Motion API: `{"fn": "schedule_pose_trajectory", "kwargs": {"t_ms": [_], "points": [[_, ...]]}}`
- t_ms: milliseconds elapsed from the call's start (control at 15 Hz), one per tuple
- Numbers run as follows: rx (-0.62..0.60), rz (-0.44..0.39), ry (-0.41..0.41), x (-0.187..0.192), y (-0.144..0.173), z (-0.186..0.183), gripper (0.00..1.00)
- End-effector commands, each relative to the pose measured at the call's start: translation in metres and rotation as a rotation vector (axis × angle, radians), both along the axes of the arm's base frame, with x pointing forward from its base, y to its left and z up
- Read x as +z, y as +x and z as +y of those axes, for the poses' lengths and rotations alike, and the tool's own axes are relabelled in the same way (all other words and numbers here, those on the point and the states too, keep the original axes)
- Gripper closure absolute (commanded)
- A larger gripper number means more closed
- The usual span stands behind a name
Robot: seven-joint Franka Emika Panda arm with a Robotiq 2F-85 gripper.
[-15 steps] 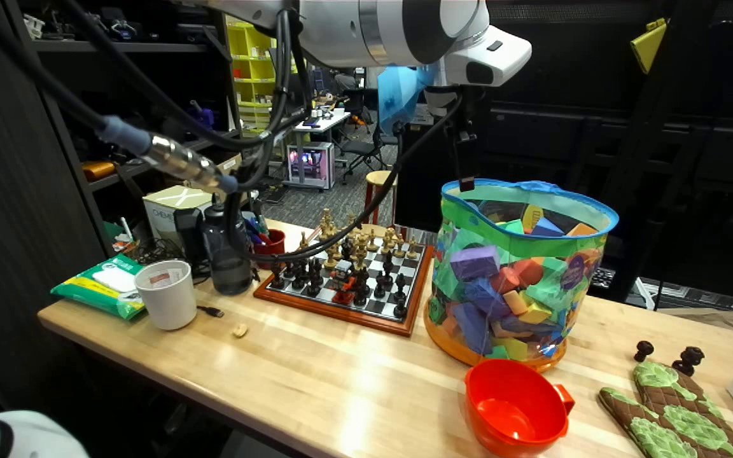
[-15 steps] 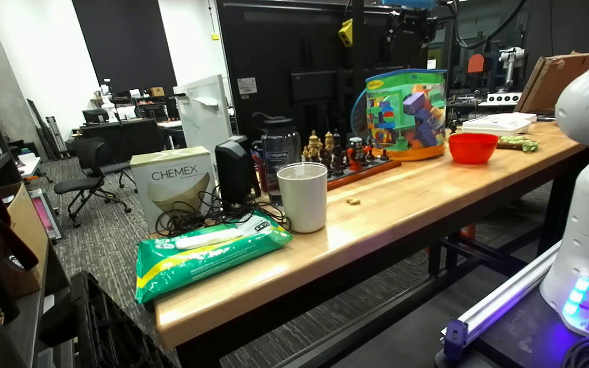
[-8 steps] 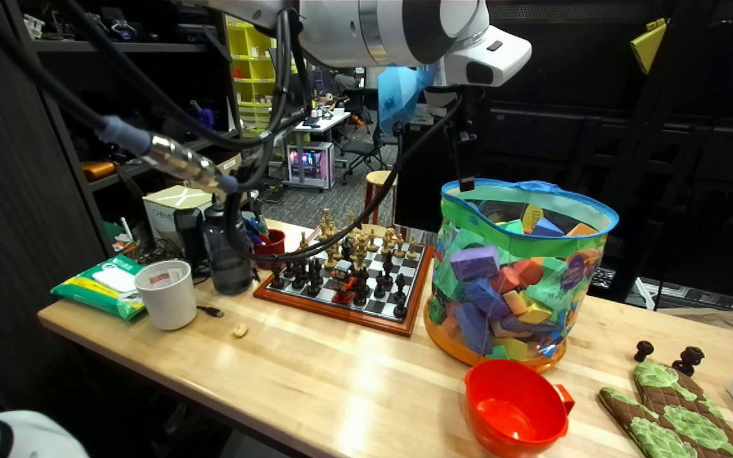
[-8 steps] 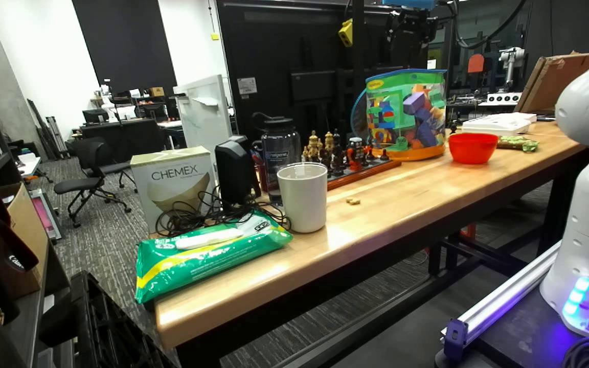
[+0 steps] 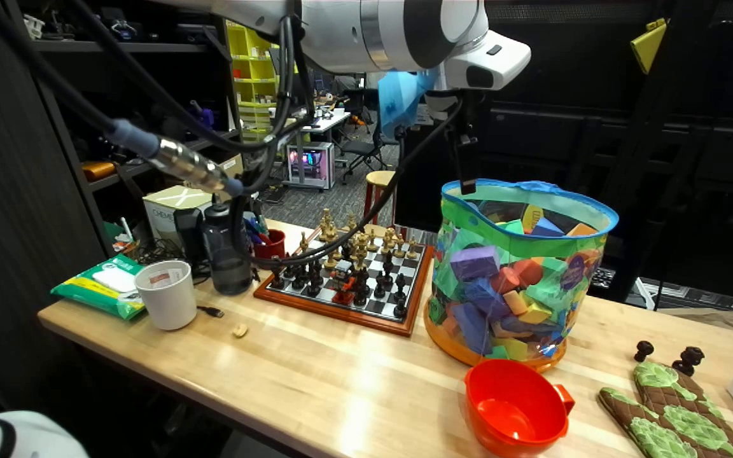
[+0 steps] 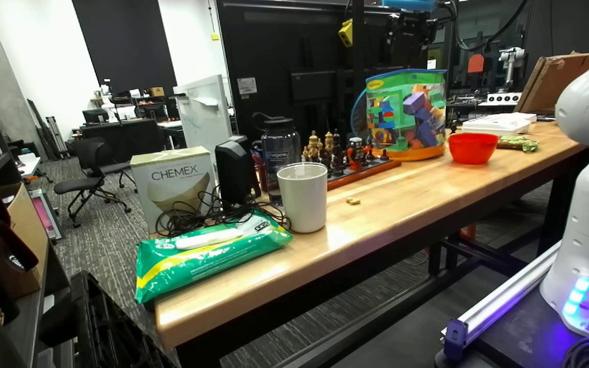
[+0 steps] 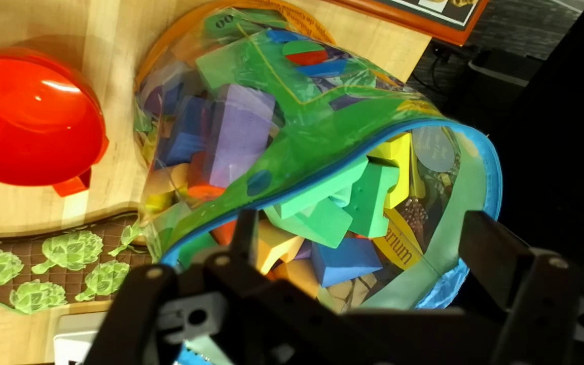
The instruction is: Remove the green block from the bag.
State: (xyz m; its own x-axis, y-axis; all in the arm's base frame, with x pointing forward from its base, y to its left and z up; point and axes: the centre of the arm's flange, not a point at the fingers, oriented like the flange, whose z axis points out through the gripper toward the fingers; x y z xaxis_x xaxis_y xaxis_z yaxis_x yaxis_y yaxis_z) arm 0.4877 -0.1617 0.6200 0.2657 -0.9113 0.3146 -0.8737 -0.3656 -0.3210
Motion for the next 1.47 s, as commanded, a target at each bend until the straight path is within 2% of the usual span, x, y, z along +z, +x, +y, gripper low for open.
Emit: {"fn": "schedule_pose_trajectory", "kwargs": {"t_ms": [0,467,867,1400], "points": [[-0.027,-0.021,-0.034,-0.003,0.009,-0.002,0.00],[-0.150,-0.020,-0.025,-0.014,0.048,-0.025,0.00],[-0.250,-0.066,-0.033,-0.015,0.077,-0.053,0.00],[-0.273,-0.046,-0.038,-0.011,0.101,-0.087,0.00]]}}
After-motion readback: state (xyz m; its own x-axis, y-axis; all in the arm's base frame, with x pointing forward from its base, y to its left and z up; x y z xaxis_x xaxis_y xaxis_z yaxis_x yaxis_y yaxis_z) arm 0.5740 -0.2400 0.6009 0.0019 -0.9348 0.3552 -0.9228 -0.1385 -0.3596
